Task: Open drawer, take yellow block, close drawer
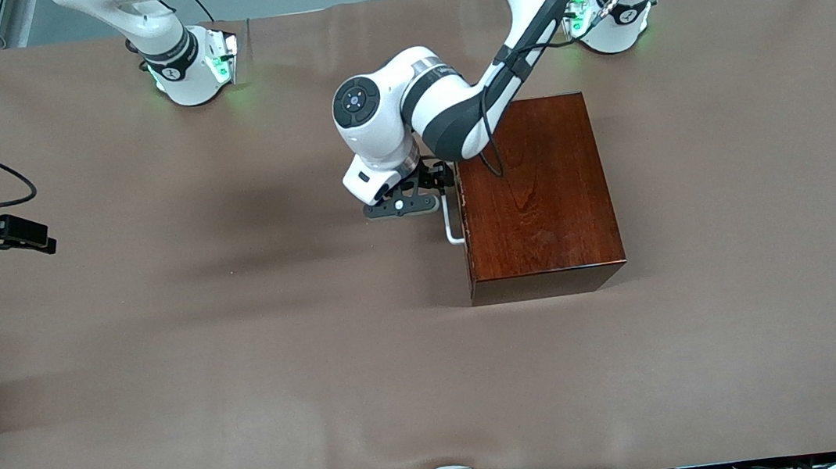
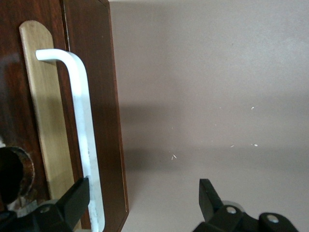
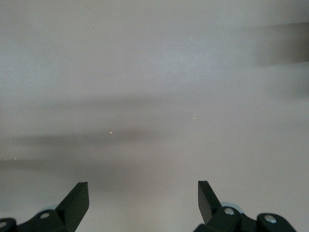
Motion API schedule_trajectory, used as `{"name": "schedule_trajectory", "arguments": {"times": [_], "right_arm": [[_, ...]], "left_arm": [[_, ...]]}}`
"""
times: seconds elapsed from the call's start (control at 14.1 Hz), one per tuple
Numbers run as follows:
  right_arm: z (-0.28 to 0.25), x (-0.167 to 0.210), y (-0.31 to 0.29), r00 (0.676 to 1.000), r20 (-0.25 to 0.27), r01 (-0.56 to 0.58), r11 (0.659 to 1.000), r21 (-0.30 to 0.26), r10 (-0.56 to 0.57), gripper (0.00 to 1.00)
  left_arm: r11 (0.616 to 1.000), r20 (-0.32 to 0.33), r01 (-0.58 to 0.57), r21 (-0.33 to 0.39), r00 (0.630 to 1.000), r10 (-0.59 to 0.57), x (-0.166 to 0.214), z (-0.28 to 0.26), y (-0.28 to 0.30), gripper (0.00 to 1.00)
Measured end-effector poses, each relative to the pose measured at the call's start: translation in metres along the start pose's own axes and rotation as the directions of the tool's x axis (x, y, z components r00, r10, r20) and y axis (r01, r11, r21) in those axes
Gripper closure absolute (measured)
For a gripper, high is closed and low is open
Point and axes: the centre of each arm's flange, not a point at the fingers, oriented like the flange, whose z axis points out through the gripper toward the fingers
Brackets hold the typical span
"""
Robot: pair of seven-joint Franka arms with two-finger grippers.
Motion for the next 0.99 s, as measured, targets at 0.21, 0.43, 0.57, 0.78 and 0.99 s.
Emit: {"name": "schedule_trajectory", "arguments": {"times": [0.21, 0.43, 0.57, 0.78, 0.99], "right_arm": [[0.000, 0.000, 0.000, 1.000, 0.000, 0.000, 1.000, 0.000, 0.000, 0.00], [0.000, 0.000, 0.000, 1.000, 0.000, 0.000, 1.000, 0.000, 0.000, 0.00], [0.000, 0.000, 0.000, 1.000, 0.000, 0.000, 1.000, 0.000, 0.000, 0.00], [0.000, 0.000, 0.000, 1.000, 0.000, 0.000, 1.000, 0.000, 0.000, 0.00], [0.000, 0.000, 0.000, 1.000, 0.000, 0.000, 1.000, 0.000, 0.000, 0.00]], "left_arm": [[1.000, -0.005, 0.002, 0.001, 1.000, -0.002, 0.002, -0.001, -0.002, 0.00], [1.000, -0.035, -0.001, 0.024, 0.999, 0.002, 0.009, 0.000, -0.007, 0.00], [1.000, -0.039, 0.003, 0.029, 0.999, -0.001, 0.012, 0.001, -0.010, 0.00], [0.999, -0.032, -0.005, 0.035, 0.999, 0.006, 0.009, 0.007, -0.006, 0.00], [0.999, -0.016, -0.017, 0.049, 1.000, 0.018, 0.004, 0.022, 0.000, 0.00]]}}
